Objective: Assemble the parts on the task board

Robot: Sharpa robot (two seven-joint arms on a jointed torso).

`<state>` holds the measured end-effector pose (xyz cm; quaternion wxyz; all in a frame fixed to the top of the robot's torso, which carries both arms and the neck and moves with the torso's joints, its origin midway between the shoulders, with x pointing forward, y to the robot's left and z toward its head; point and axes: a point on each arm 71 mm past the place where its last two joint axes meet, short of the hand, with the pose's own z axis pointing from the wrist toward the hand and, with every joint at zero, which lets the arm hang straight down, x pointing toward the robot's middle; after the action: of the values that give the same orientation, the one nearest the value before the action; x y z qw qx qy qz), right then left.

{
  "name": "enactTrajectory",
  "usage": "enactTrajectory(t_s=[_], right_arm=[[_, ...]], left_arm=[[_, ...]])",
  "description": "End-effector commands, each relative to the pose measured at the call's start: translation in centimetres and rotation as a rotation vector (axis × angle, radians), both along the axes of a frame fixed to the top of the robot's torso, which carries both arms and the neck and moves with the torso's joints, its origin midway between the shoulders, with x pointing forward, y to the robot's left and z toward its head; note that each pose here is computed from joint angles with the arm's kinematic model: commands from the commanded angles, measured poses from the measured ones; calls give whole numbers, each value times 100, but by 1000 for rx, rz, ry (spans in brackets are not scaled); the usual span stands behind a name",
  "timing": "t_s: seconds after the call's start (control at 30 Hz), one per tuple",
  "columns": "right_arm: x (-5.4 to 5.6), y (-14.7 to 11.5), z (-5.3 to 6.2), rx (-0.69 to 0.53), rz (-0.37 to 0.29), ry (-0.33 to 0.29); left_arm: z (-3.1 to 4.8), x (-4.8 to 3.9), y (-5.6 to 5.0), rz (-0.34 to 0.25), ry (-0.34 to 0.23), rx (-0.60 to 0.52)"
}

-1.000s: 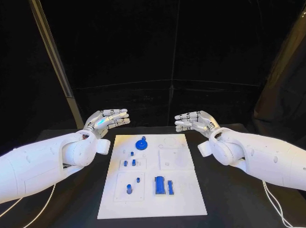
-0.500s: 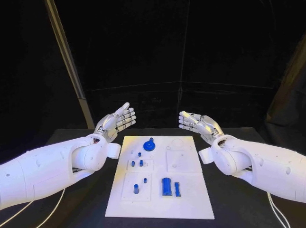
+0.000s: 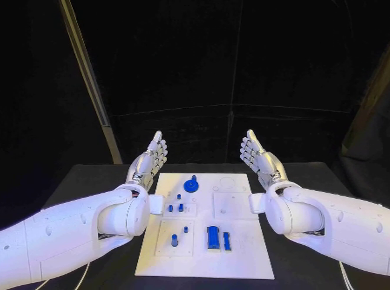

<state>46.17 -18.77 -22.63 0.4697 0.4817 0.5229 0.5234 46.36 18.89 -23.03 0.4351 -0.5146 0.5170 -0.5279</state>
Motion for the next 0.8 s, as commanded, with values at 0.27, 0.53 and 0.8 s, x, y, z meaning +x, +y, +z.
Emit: enactTrajectory(t_s=[0.27,0.53,0.8], right_arm=[[0,-48,21,-2,-78,-10],[0,-48,21,-2,-78,-10],[0,-48,21,-2,-78,-10]], left_arm=[[61,-18,35,78,-68,80],[61,-18,35,78,-68,80],[61,-18,35,78,-68,80]])
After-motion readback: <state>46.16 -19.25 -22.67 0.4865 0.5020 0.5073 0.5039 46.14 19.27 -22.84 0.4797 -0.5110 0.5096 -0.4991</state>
